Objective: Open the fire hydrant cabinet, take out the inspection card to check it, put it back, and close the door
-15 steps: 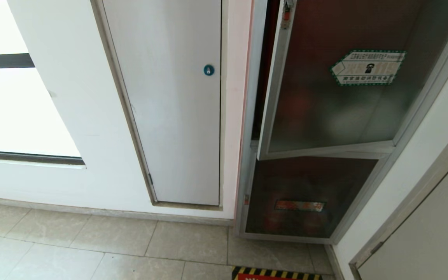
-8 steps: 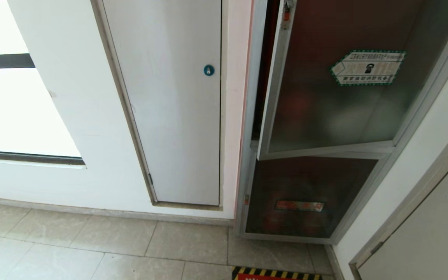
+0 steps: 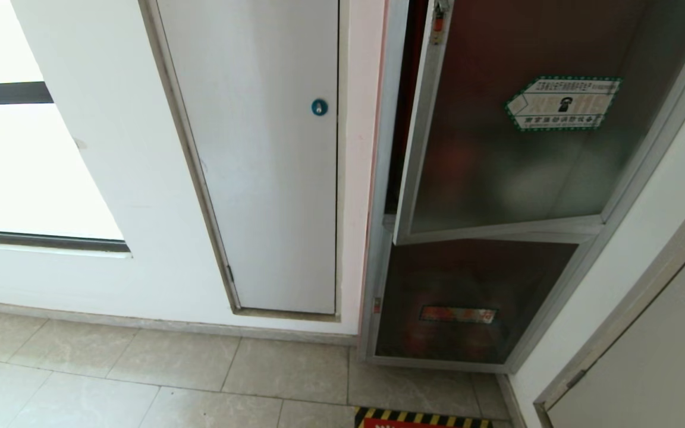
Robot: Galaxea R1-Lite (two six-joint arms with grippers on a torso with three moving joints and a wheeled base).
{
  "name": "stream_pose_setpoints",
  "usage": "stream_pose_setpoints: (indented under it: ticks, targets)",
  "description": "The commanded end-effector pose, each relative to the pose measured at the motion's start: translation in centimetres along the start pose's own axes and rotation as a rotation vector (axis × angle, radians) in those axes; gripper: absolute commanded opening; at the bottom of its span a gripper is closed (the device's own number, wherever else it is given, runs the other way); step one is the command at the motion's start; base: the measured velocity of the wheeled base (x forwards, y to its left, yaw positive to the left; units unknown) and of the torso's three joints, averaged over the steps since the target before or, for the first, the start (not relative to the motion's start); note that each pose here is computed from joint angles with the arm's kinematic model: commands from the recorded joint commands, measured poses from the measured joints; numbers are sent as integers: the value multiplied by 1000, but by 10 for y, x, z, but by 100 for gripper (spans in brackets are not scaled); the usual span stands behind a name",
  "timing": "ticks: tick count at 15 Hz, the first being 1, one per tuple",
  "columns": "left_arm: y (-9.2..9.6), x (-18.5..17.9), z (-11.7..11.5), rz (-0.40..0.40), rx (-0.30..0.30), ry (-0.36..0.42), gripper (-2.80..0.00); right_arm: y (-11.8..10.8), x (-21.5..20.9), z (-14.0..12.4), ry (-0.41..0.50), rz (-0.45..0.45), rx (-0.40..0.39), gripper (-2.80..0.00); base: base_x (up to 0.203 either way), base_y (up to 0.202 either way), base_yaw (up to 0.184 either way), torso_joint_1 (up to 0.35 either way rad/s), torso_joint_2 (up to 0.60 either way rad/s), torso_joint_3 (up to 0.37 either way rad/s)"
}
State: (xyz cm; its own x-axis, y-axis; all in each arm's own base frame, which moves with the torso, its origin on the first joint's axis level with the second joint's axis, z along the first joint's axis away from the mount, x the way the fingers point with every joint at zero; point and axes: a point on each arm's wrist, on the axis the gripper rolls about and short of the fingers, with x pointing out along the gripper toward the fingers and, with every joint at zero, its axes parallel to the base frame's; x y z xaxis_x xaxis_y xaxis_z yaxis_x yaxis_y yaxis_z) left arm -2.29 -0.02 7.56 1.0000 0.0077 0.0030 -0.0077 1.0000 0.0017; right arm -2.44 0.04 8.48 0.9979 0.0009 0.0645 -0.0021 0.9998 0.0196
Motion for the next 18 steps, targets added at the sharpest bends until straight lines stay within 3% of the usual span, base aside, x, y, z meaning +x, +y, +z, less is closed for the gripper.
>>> stream_pose_setpoints:
  ticks: [1, 4, 14, 18]
  targets:
    - [0, 0, 0, 0, 0, 3, -280, 0, 0, -3, 9, -2, 0, -280, 0, 0, 0, 0, 0, 0]
    - [0, 0, 0, -1, 6, 3, -280, -1, 0, -10, 85, -40, -27, -280, 0, 0, 0, 0, 0, 0]
    - [0, 0, 0, 2, 0, 1, -280, -1, 0, -9, 75, -40, -27, -280, 0, 0, 0, 0, 0, 0]
    - [0, 0, 0, 0, 0, 1, -280, -1, 0, -9, 73, -40, -24, -280, 186, 0, 0, 9, -2, -2]
